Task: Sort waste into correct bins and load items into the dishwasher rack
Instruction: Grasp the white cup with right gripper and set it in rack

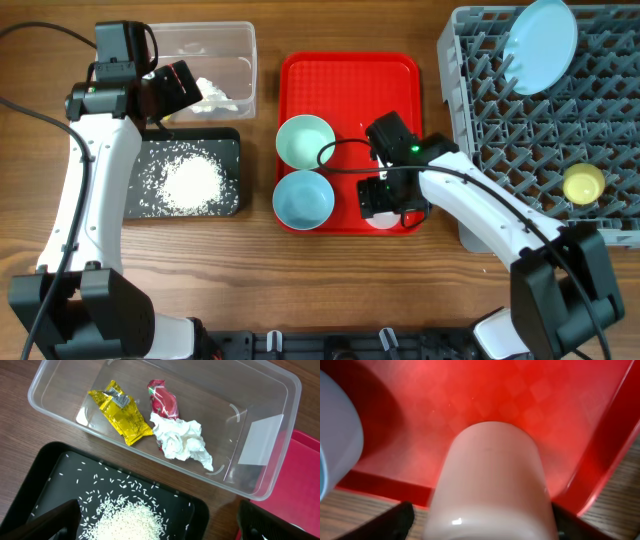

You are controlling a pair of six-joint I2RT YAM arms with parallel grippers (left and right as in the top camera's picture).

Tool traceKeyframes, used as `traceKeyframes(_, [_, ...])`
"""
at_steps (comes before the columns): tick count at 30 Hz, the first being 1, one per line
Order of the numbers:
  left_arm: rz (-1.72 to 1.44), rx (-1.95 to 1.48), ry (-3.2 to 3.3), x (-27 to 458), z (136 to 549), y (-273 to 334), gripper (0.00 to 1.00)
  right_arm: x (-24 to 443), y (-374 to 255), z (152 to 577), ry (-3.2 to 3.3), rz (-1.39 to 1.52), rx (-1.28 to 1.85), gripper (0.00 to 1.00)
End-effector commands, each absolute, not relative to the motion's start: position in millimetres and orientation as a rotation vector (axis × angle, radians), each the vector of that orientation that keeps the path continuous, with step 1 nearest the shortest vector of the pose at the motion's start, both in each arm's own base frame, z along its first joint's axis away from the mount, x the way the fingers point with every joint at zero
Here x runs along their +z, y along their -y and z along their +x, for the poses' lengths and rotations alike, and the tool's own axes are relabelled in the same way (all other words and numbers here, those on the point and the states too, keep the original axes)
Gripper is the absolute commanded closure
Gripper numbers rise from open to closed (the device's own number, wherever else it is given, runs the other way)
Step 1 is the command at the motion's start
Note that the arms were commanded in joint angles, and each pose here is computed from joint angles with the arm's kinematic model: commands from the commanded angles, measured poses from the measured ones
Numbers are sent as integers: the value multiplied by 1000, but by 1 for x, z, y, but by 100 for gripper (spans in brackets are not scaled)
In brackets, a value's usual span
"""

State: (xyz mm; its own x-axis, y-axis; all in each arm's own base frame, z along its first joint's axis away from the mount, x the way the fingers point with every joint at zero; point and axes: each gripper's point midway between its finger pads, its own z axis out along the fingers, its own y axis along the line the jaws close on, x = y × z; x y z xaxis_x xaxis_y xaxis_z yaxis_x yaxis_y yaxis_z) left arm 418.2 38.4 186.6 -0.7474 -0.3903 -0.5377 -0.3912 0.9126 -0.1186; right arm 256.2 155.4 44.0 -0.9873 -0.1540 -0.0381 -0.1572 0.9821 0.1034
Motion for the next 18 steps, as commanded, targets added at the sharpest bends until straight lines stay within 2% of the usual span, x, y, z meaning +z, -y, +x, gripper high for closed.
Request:
traceKeyframes(1, [-577, 11, -2465, 196, 417, -43, 0, 30, -148, 249, -3136, -225, 119, 40])
traceKeyframes(3, [-577, 11, -2465, 196, 417, -43, 0, 30, -148, 250, -3133, -211, 116, 61])
traceKeyframes(7, [-577, 11, -2465, 196, 417, -43, 0, 52, -147, 263, -3099, -169, 139, 64])
traceKeyframes(10, [-577, 11, -2465, 196, 417, -43, 0, 112, -152, 289, -3003, -206, 187, 64])
traceKeyframes(12, [-577, 11, -2465, 196, 417, -43, 0, 171, -140, 309, -2908, -175, 215, 64])
traceKeyframes(15, [-577, 11, -2465, 196, 417, -43, 0, 225, -97, 330, -2801, -54, 191, 63])
traceKeyframes(16, [-577, 11, -2465, 196, 417, -43, 0, 244, -58, 339, -2746, 70, 150, 63])
traceKeyframes(18, [-577, 11, -2465, 196, 417, -43, 0, 250, 5, 346, -2698, 288, 71, 63])
